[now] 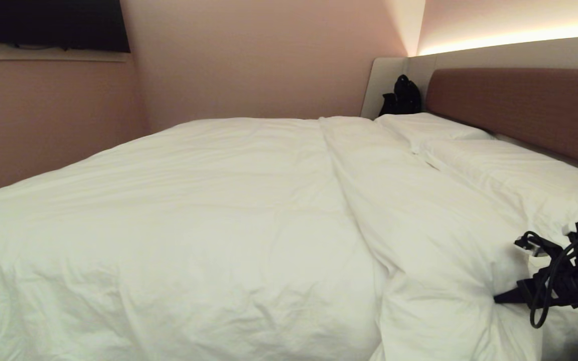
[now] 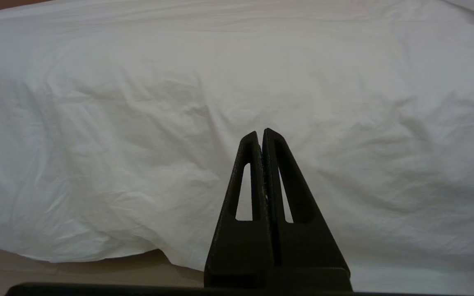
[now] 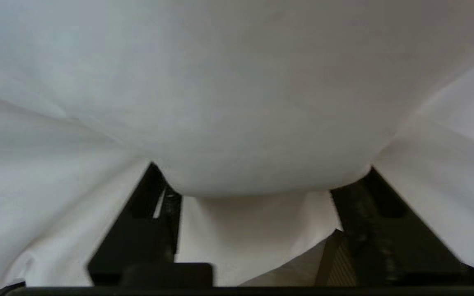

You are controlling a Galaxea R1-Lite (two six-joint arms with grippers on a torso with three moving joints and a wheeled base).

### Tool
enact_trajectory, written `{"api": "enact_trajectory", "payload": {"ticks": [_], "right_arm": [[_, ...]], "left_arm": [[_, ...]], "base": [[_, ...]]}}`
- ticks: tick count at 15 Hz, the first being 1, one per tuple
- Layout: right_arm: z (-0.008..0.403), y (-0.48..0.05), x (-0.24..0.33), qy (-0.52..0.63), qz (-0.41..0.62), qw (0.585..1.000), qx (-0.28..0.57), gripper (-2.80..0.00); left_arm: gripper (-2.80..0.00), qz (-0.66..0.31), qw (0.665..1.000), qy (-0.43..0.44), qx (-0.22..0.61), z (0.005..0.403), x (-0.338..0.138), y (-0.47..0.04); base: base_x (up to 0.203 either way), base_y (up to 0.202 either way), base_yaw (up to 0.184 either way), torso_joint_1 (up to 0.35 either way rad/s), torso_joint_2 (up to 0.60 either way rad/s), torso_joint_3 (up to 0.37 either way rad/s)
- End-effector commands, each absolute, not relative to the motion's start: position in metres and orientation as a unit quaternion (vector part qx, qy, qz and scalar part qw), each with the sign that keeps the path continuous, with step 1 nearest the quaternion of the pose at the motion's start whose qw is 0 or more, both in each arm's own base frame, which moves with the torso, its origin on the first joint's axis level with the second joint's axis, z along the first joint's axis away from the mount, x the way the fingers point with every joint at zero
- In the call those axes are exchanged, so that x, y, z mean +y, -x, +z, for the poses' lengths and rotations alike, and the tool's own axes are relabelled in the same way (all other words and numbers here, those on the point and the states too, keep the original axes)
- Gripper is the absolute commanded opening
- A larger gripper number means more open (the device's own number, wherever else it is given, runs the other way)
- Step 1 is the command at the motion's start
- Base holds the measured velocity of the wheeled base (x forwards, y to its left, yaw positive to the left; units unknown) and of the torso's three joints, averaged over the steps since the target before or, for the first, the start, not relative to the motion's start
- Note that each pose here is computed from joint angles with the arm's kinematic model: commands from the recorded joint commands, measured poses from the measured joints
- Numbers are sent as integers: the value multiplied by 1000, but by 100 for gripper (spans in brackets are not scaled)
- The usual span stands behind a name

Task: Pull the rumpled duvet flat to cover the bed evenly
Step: Flatten the corners of the folded blanket

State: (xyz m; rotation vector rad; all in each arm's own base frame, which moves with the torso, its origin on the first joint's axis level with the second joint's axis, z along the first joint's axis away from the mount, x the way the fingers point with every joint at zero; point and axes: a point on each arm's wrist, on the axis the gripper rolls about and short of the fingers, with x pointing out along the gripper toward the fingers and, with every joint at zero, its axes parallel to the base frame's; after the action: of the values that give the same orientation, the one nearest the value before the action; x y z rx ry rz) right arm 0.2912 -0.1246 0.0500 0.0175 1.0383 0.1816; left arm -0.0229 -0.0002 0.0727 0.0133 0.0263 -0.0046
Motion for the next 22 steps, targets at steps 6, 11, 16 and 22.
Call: {"api": "enact_trajectory", "payload": {"ticks": [6,11,16,22], "right_arm": [[79,-267,-114,16,68,875,480,-280],[116,-226,-100,59,14,885,462,-280],[108,-217,-98,46,-30,865,499,-280],[96,-208,-91,36,-16,853,520,-280]], "left_arm": [[-280,-2,1000,-7,13,73,0,23],[-280,-2,1000,-7,13,73,0,23],[-280,-2,1000,-7,13,73,0,23],[-280,-2,1000,-7,13,73,0,23]], "base": [[0,0,0,0,0,0],[0,0,0,0,0,0],[0,0,0,0,0,0],[0,0,0,0,0,0]]}}
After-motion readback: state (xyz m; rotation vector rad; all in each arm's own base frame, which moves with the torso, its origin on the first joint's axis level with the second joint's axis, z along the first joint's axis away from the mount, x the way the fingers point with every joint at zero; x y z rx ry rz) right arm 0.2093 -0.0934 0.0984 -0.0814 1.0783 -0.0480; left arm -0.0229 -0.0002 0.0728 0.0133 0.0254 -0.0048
